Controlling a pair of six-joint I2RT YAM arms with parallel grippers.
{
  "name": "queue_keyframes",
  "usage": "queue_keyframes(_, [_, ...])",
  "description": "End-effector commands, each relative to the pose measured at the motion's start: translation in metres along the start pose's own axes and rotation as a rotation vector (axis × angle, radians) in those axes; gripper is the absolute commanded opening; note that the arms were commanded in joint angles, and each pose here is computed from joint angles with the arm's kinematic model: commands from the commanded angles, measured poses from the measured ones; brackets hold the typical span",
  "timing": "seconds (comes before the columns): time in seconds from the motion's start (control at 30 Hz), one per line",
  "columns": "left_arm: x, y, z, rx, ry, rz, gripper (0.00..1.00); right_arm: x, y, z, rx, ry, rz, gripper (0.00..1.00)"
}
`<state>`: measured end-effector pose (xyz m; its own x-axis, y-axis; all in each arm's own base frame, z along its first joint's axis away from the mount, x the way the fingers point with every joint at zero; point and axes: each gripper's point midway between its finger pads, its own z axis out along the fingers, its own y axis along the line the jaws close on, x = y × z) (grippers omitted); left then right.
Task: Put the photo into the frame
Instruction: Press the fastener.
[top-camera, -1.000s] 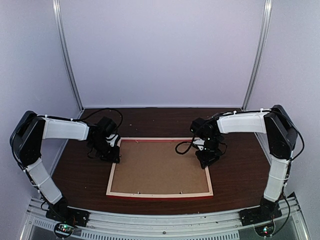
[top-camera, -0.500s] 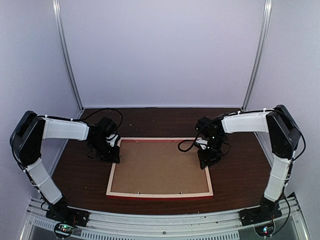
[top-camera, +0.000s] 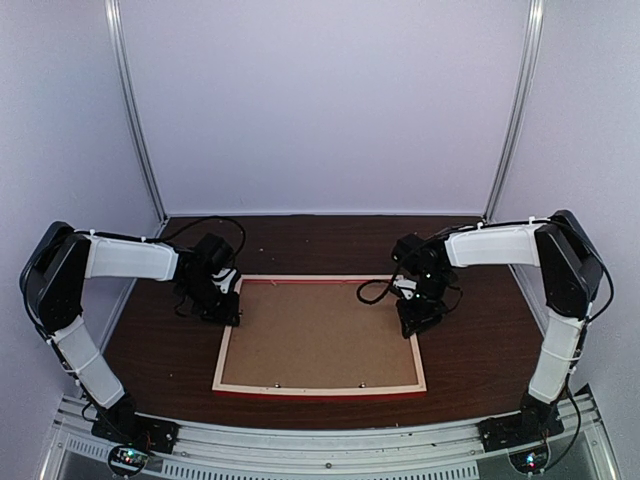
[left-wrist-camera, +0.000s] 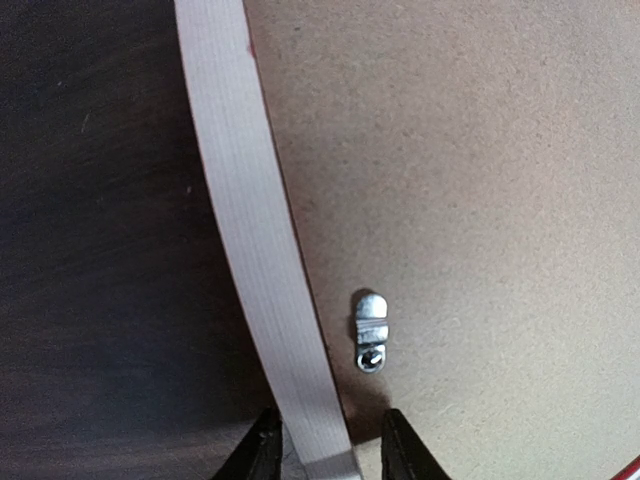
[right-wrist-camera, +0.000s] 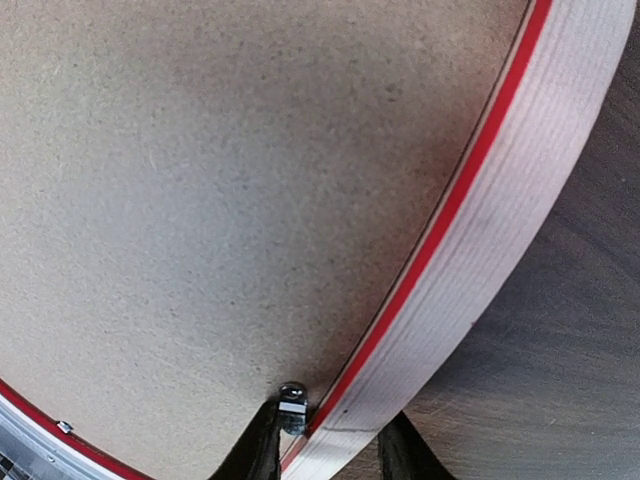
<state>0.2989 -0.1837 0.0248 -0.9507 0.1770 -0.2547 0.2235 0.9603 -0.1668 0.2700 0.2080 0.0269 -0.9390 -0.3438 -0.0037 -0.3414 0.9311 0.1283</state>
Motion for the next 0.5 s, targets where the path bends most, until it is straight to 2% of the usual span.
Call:
queue_keyframes(0.0, [0.005, 0.001, 0.003, -0.009, 0.017, 0.000, 0.36, -0.001, -0.007, -0.008, 0.035, -0.028, 0.008, 0.32])
queue_keyframes(0.3, [0.006, 0.002, 0.003, -0.010, 0.019, 0.000, 0.36, -0.024, -0.003, -0.006, -0.049, -0.104, 0.077, 0.31])
queue_keyframes(0.47, [0.006, 0.002, 0.003, -0.012, 0.020, 0.001, 0.36, -0.029, -0.008, -0.007, -0.063, -0.125, 0.106, 0.35])
